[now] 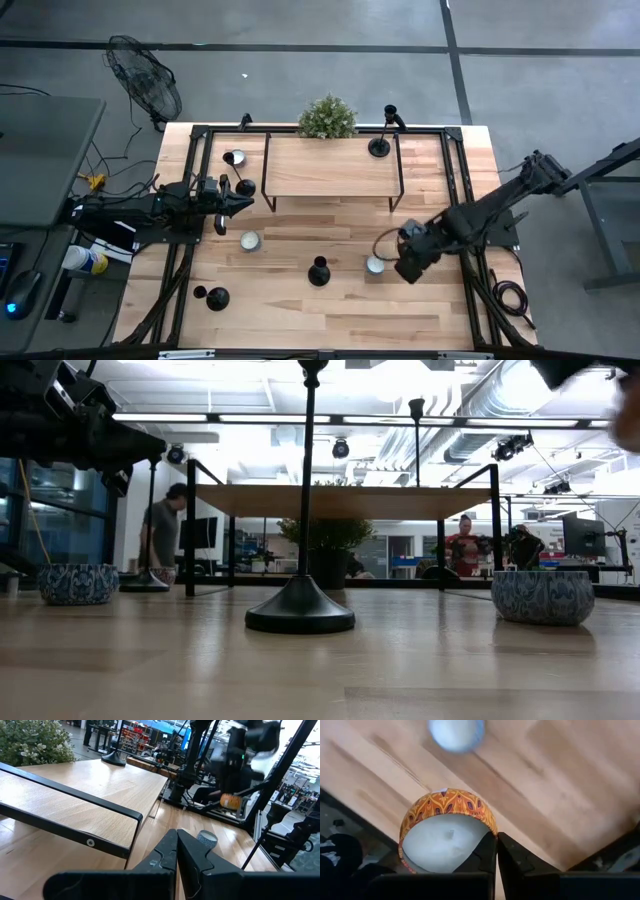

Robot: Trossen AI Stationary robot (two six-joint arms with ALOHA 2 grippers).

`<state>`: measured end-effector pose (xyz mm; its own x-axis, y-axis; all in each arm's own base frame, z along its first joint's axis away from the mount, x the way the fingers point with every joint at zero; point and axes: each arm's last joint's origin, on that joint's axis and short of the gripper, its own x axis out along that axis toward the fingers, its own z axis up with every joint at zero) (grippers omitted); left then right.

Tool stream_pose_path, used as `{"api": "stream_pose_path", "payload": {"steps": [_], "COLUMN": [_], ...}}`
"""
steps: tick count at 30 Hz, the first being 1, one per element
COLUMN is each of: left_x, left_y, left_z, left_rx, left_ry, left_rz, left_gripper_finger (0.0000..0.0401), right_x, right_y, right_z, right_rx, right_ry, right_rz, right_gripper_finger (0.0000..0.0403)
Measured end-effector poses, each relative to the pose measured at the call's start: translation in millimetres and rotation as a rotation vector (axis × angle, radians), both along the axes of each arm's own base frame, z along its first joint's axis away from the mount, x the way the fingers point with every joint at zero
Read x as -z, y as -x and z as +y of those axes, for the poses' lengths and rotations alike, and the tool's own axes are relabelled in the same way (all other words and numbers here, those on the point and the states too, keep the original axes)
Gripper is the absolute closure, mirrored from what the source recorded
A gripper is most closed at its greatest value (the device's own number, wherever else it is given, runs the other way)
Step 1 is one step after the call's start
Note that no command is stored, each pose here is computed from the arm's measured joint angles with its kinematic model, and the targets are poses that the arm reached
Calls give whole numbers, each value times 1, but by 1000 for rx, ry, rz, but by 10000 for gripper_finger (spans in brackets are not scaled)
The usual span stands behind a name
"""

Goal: Pick & Place candle stick holders
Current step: Put the orange scented candle on the shelf

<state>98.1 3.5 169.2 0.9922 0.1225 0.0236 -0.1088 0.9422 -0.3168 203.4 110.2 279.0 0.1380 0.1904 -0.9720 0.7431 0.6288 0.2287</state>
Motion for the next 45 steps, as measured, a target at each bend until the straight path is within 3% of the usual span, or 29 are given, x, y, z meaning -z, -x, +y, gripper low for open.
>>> {"api": "stream_pose_path", "payload": {"steps": [9,15,19,31,37,45], "left_x": [0,0,0,0,0,0], "left_y": [0,0,0,0,0,0], "left_z": [0,0,0,0,0,0], "left_rx": [0,0,0,0,0,0], "left_ry": [0,0,0,0,0,0], "left_rz": [0,0,0,0,0,0], "left_gripper_finger": [400,400,400,400,400,400], "right_x": [-41,-61,-70,-71,-73,-68], "right_y": [-31,-69,-99,-184,-211,-241], "right_z": [-39,-62,-78,-126,-143,-168], "right_rx": [-72,-136,-114,197,361,482], "right_ry": [131,210,250,340,397,363], "right_rz": [-150,-224,-240,-275,-331,-413], "right_gripper_finger": [403,403,403,402,402,402]}}
